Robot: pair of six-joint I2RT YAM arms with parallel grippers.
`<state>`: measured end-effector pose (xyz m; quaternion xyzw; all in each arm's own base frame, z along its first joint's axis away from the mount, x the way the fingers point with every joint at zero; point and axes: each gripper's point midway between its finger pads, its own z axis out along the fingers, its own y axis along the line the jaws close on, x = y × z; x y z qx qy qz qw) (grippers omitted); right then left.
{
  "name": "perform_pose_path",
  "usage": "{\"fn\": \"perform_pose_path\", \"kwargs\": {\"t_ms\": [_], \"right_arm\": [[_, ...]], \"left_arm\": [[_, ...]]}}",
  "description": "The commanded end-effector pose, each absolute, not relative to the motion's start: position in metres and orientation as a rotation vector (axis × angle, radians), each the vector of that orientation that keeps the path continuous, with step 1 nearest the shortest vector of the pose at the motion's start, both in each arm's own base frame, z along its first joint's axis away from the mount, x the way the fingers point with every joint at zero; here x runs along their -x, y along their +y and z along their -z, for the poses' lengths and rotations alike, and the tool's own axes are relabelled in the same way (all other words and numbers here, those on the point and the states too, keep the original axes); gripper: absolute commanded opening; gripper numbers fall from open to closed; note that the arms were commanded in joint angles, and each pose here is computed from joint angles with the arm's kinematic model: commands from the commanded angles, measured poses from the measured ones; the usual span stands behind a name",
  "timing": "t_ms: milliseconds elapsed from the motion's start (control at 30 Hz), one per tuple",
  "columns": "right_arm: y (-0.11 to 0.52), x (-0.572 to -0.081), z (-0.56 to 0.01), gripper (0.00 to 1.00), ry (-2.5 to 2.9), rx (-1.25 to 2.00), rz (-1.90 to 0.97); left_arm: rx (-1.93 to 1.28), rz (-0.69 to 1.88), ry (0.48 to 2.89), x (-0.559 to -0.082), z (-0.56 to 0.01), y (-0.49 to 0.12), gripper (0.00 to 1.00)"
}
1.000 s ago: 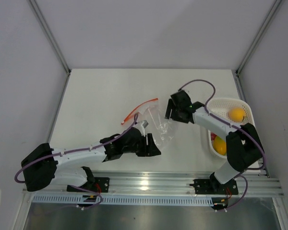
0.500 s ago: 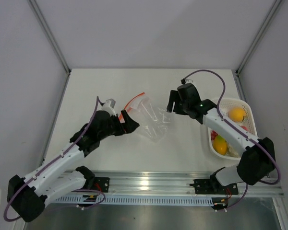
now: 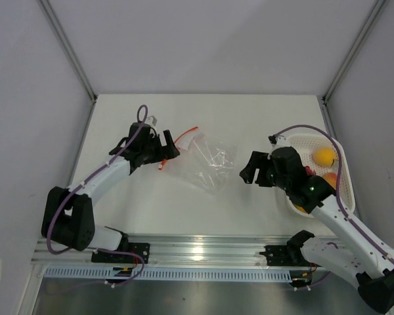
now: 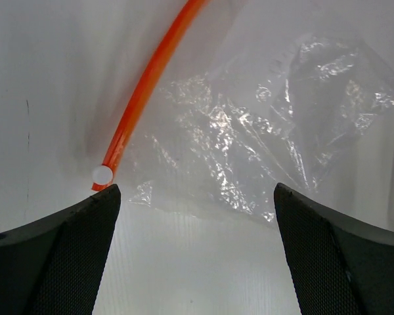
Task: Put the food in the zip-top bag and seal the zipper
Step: Pick up the zipper food storage bag at the center of the board.
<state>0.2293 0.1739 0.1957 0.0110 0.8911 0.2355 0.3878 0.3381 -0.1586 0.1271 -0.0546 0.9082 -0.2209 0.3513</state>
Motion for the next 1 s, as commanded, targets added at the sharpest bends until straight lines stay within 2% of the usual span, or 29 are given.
{"fn": "perform_pose_path", "kwargs": {"t_ms": [0,233,367,967], "right_arm": [[0.166,-0.209,-0.201,0.75,2.257,-0.031,-0.636],[0.159,-0.193,-0.194,0.75,2.243,0.002,-0.661],[0.156,-0.19,-0.192,0.75,2.25,0.017,-0.648],[0.163,-0.184,-0.191,0.75,2.256,0.06,-0.699]], "left_arm": [[0.08,0.641,2.266,-0.365,-0.134,-0.162,1.0],[-0.069,0.785,2.23,-0.388,-0.133,-0.192,0.99],[-0.028,0.708,2.249,-0.4,-0.124,-0.181,1.0],[0.031,0.682,2.279,-0.436,-0.111,-0.177,0.99]]}}
